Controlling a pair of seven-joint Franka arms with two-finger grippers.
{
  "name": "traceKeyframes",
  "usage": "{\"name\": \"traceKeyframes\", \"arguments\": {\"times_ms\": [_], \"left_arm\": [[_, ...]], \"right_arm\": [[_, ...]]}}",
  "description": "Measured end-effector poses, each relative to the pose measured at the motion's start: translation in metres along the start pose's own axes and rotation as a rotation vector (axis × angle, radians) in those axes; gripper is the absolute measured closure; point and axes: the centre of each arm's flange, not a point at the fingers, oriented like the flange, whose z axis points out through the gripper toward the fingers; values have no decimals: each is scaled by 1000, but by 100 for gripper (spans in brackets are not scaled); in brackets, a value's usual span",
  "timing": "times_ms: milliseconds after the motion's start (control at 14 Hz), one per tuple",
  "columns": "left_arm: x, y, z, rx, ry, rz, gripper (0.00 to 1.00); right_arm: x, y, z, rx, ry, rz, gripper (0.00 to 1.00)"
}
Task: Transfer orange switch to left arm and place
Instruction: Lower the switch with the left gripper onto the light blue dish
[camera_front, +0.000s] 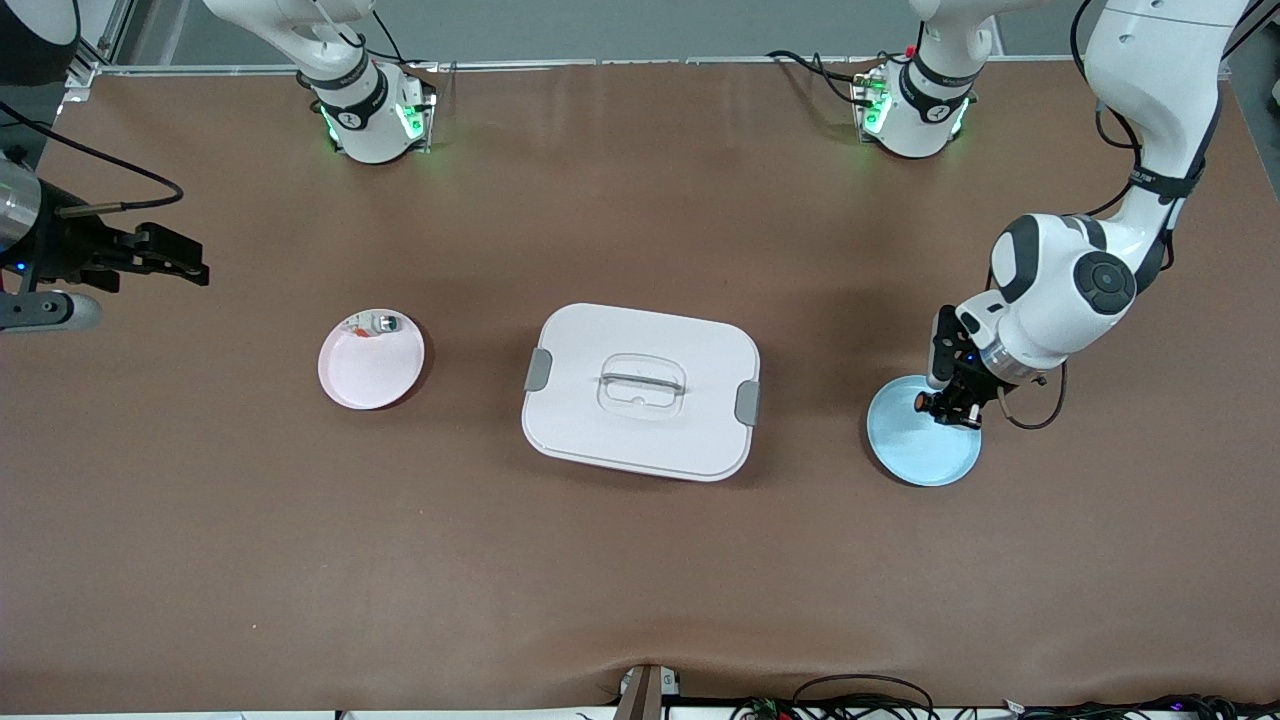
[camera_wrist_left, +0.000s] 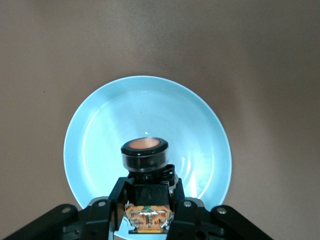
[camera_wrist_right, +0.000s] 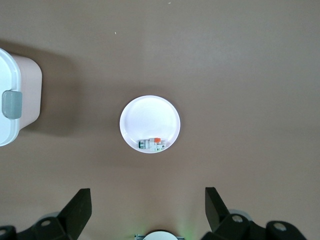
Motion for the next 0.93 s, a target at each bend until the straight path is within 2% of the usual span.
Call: {"name": "traceKeyframes", "arguments": {"times_ms": [427, 926], "left_arm": [[-6, 2, 14, 4, 4, -49, 59], [-20, -1, 26, -2, -1, -66, 59]], "right_arm": [[-2, 2, 5, -2, 56, -27, 0], [-10, 15, 2, -2, 75, -23, 0]]}}
